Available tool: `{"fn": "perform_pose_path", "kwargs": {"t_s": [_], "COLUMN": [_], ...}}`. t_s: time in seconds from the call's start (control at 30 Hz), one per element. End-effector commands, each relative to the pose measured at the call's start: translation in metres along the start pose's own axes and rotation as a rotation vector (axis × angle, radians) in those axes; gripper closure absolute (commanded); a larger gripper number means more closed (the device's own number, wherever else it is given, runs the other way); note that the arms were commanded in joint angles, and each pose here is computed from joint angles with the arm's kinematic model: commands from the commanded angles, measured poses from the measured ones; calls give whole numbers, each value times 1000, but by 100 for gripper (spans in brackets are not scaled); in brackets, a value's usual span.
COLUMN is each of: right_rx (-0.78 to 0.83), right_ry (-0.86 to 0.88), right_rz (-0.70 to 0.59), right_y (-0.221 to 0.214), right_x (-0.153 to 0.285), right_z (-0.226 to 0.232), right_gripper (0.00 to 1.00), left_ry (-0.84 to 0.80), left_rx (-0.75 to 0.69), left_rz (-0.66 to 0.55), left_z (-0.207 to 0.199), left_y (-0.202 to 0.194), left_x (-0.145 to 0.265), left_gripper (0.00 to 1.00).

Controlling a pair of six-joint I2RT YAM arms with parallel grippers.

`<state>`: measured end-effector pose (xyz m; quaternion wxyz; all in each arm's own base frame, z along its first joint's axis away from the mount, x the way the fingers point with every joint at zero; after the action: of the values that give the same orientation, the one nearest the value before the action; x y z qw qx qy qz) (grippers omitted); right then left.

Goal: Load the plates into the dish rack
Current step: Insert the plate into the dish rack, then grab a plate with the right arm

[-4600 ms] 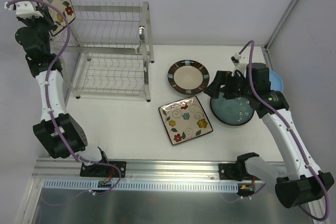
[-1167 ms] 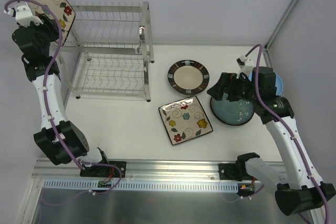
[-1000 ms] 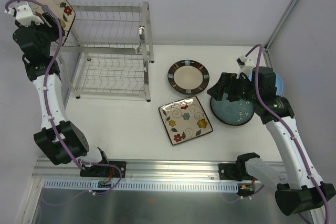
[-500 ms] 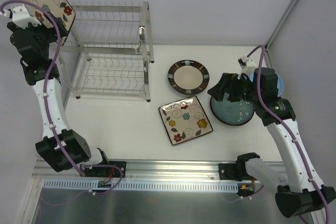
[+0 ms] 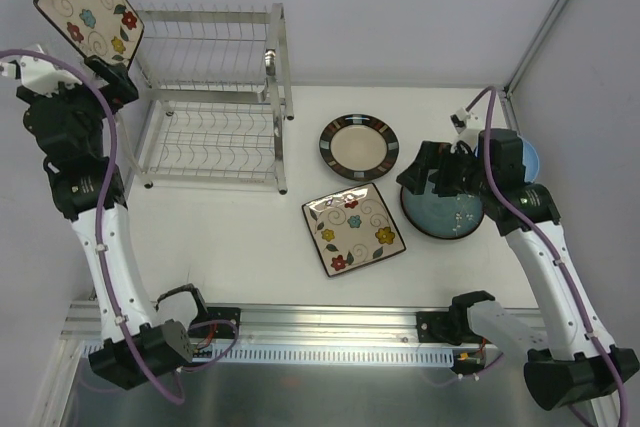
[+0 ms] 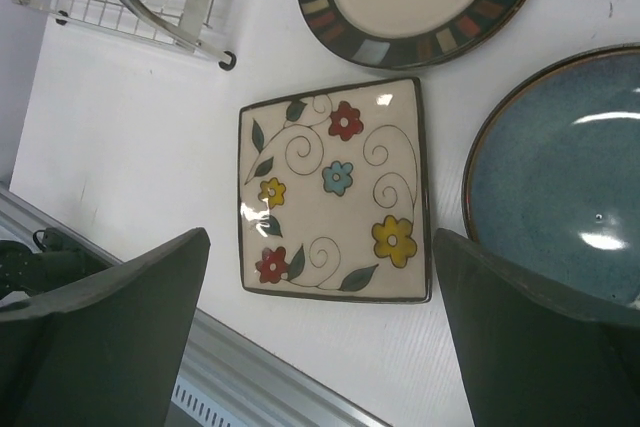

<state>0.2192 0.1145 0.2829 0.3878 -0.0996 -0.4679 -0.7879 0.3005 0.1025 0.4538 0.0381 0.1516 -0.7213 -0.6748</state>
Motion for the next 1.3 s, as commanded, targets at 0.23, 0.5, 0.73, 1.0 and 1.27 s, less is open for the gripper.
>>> {"fn": "perform_pose_path", "kwargs": {"t_s": [0.23,0.5,0.73,1.0,1.27], "right_rx": [-140,-198,-237,-259,-292], "right_ry": [-98,-172,-290,-335,-326], "right_rz": [229,332,312,342,381], "right_y": [-36,-83,-112,-144,-171], "right_x": [-50,-99,-122,-141,-154], "right_z": [-24,-41,-76,-90,-82], "right_gripper": [0,0,0,0,0], "left_ry": [-104,-255,-359,-440,-505], "left_rx": [9,141,175,143,116], "left_rz": [184,435,532,589,651], "left_z": [-46,-73,-85,-92,-99], "left_y": [-53,-147,-193,-221,-244], "left_x": [89,151,179,193,201], "left_gripper": [1,1,1,1,1]}}
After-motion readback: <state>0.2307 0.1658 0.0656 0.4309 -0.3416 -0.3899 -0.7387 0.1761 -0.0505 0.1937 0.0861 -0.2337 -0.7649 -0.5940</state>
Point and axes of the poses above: each gripper's point midway between its finger pads, its own x axis back along the fingers, its own z axis along the line the jaws close on, y = z × x, the point moved 4 cm from there along x, back along the fingers, and after that the axes turned 10 degrees about -x, right-handed, at the moved point
